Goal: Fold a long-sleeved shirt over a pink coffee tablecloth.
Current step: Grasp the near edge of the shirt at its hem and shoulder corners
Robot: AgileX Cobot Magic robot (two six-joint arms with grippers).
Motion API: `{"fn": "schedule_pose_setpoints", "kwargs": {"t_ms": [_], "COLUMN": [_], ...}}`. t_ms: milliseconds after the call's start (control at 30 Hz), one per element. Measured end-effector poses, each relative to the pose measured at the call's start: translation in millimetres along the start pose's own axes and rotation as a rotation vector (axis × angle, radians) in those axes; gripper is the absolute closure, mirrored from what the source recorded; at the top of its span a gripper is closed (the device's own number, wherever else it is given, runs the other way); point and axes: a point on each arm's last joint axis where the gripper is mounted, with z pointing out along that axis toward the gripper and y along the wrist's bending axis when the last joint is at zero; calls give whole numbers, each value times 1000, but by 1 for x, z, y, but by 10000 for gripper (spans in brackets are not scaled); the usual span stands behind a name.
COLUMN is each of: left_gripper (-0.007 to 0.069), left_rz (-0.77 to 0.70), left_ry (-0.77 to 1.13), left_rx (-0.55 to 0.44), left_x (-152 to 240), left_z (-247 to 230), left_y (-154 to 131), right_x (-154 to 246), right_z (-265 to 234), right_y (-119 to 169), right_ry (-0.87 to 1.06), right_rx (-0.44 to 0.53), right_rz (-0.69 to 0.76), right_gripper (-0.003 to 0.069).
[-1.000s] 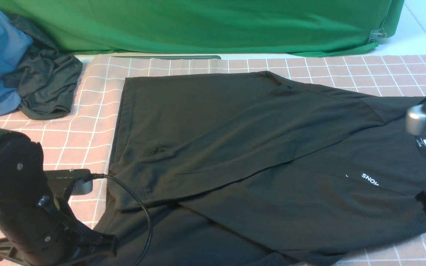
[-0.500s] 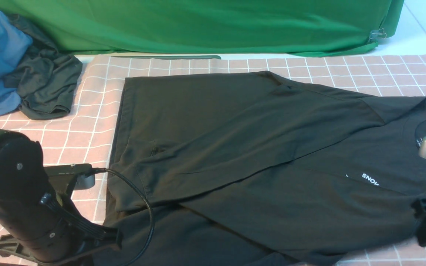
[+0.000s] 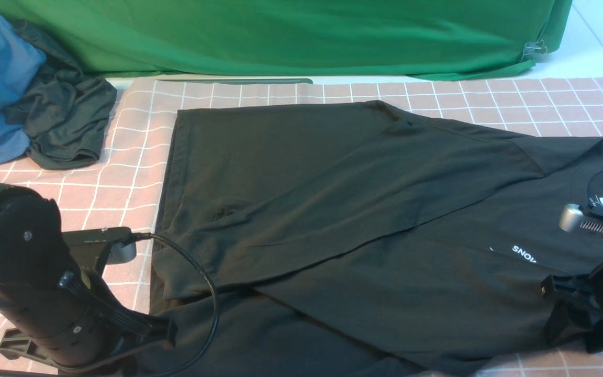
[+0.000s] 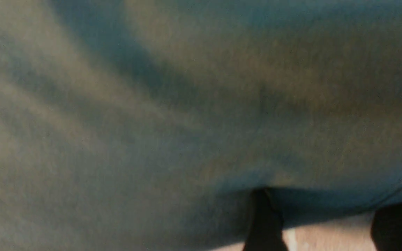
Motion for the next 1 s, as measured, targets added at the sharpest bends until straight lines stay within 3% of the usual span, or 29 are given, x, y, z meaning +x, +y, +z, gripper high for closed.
{"fn": "schedule_pose_setpoints", "kwargs": {"t_ms": [167,200,300,667,1000], "left_gripper": [596,596,596,596,596], "left_rz": [-1,-1,-1,5,25], "left_ry": [-2,-7,-13,23,33], "left_rx": [1,2,4,-13,-15], "left_x": [0,-1,-1,1,1], "left_z": [0,0,0,-2,-4], "left_y": [0,0,0,1,0], "right_x": [-4,-5,-5,-3,0], "right_z": [0,1,0,-55,-60], "right_y": [0,0,0,11,9], "right_ry": [-39,-50,-44,97,176], "right_rx": [0,1,-1,19,55], "right_rz": [-6,-28,-52,-183,-197], "right_gripper": [372,480,587,589,589]}}
